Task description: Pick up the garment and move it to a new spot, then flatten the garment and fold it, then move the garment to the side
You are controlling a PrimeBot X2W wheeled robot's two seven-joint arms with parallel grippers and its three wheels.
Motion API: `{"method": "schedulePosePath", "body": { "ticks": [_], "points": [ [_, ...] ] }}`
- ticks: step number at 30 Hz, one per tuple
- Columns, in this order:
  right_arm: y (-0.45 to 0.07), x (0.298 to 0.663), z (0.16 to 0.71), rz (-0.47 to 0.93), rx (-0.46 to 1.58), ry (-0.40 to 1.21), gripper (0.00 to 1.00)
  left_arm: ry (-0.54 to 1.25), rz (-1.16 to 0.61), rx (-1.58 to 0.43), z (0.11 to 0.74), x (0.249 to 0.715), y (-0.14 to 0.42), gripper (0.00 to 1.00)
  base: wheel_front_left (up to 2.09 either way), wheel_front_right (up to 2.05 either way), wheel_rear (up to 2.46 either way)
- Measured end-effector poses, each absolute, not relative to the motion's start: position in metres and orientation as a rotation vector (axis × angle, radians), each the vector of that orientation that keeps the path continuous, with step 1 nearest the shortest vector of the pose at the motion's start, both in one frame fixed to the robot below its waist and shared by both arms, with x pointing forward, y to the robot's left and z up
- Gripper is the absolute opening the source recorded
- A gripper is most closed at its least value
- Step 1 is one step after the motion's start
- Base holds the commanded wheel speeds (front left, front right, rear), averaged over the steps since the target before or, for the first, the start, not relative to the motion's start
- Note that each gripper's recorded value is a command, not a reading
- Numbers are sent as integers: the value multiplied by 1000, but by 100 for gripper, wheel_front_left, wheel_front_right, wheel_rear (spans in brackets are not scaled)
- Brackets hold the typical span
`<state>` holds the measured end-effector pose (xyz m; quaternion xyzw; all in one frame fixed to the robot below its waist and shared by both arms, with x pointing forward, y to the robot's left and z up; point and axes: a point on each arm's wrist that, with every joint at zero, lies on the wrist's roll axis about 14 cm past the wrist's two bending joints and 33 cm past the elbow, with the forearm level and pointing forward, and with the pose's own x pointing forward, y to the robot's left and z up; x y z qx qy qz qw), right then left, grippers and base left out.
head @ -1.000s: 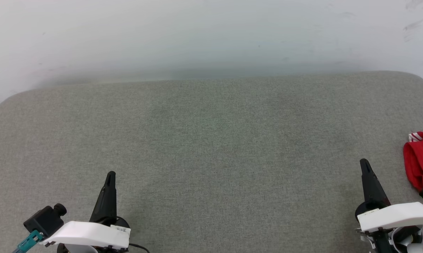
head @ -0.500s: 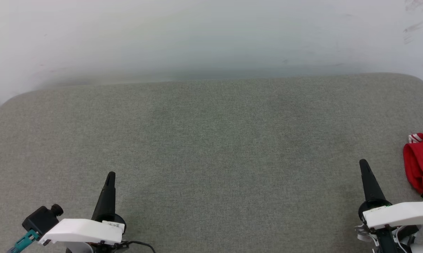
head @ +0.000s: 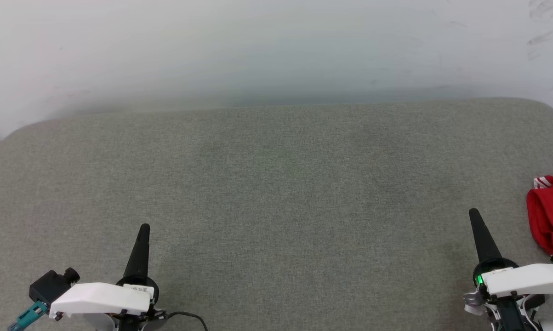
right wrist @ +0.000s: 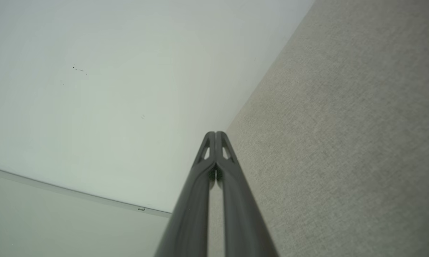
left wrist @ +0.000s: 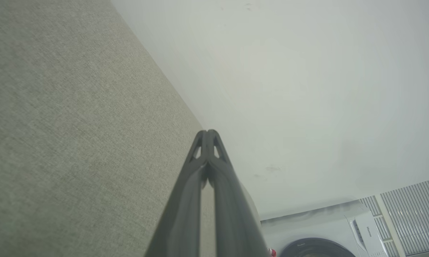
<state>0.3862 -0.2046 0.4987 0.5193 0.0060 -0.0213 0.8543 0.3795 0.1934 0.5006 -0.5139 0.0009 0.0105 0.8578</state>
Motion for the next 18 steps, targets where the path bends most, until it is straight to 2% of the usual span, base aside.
{"method": "schedulePosePath", "body": {
  "ticks": [18],
  "points": [
    [-204,385,497,-42,1262,21,0,18,26,-1254,499,382,195,0,0,0,0]
  ]
}}
